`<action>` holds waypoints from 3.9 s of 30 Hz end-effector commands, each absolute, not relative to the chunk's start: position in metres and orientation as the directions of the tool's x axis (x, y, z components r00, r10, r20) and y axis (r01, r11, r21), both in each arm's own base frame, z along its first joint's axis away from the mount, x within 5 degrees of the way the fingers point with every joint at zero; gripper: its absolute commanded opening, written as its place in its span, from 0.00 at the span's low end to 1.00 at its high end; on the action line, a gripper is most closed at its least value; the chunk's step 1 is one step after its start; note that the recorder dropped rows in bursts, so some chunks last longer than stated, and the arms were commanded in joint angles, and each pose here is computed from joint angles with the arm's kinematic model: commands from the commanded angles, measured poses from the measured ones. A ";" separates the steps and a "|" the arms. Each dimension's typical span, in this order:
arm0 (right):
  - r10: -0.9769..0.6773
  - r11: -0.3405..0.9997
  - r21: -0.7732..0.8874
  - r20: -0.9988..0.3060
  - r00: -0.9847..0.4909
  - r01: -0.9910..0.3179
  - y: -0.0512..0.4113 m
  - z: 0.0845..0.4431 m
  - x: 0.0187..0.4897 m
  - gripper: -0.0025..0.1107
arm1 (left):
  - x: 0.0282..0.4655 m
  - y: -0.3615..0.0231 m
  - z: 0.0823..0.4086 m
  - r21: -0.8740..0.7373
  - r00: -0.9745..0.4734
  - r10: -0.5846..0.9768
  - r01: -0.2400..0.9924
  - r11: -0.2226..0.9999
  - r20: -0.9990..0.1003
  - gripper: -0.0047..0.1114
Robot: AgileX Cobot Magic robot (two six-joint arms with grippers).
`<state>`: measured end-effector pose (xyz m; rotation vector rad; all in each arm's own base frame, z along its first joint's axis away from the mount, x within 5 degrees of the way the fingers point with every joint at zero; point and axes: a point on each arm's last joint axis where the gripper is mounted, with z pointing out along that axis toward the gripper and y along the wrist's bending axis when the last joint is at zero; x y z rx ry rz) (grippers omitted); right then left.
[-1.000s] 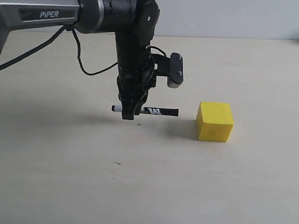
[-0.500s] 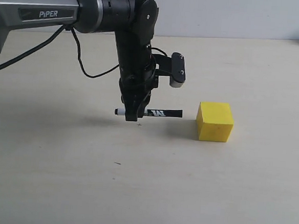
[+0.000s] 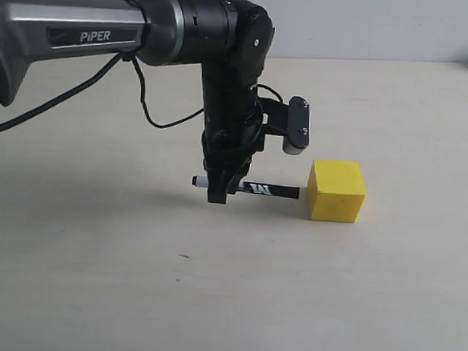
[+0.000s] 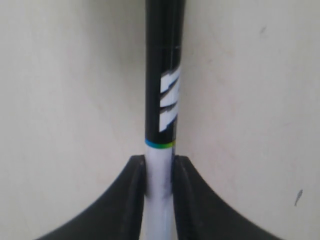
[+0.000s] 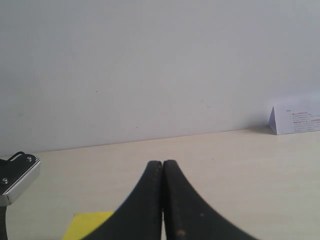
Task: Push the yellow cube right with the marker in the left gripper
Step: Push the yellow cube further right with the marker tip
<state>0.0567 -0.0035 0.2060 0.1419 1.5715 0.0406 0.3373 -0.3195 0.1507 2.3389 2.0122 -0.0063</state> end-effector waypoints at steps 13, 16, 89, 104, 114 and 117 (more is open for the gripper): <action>0.115 0.992 0.115 -0.993 0.007 0.061 -0.003 0.205 0.056 0.02 | 0.334 -0.335 0.153 0.095 0.078 0.991 0.993 -0.068 -0.106 0.04; 0.115 0.992 0.115 -0.993 0.007 0.061 -0.003 0.205 0.056 0.02 | 0.325 -0.351 0.156 0.118 0.111 0.984 0.989 -0.095 -0.141 0.04; 0.115 0.992 0.115 -0.993 0.007 0.061 -0.003 0.205 0.056 0.02 | 0.323 -0.367 0.165 0.136 -0.068 0.996 0.988 0.076 -0.058 0.04; 0.115 0.992 0.115 -0.993 0.007 0.061 -0.003 0.205 0.056 0.02 | 0.324 -0.381 0.150 0.207 0.014 0.996 0.978 0.004 -0.086 0.04; 0.115 0.992 0.115 -0.993 0.007 0.061 -0.003 0.205 0.056 0.02 | 0.311 -0.415 0.164 0.261 0.056 0.985 0.965 -0.012 -0.164 0.04; 0.111 0.992 0.111 -0.994 0.007 0.061 -0.003 0.205 0.056 0.02 | 0.319 -0.405 0.169 0.250 -0.014 0.991 0.967 0.047 -0.133 0.04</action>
